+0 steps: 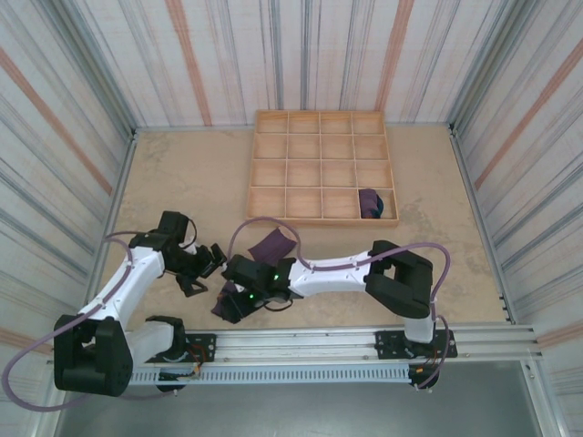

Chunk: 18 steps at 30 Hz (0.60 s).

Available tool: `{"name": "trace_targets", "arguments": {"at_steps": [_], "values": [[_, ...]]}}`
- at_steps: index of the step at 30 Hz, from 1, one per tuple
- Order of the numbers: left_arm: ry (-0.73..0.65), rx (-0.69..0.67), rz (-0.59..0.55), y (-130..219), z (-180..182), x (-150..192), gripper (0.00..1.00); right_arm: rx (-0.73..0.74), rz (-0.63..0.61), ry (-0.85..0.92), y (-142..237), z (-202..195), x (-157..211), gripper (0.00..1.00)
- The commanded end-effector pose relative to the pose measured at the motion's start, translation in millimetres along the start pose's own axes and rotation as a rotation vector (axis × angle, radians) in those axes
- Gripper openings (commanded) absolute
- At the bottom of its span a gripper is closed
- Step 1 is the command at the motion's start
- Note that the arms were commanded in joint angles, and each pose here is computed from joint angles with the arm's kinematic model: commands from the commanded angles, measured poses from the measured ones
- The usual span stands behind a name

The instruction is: Roll the socks

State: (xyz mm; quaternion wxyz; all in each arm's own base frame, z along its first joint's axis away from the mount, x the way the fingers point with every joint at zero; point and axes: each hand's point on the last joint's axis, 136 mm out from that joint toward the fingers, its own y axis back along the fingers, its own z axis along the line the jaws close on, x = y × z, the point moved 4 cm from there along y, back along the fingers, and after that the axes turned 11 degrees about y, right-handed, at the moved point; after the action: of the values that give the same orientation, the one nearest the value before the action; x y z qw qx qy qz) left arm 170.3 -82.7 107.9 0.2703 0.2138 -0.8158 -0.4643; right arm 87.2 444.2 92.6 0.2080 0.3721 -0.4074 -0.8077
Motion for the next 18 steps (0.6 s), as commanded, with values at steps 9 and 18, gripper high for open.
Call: {"name": "trace_targets", "arguments": {"at_steps": [9,18], "values": [[0.013,0.038,0.011,10,-11,-12,0.99,0.298,0.078,0.415,44,-2,-6,0.68],[0.022,0.072,0.013,19,-25,-21,0.99,0.273,0.099,0.537,26,10,9,0.6]]}}
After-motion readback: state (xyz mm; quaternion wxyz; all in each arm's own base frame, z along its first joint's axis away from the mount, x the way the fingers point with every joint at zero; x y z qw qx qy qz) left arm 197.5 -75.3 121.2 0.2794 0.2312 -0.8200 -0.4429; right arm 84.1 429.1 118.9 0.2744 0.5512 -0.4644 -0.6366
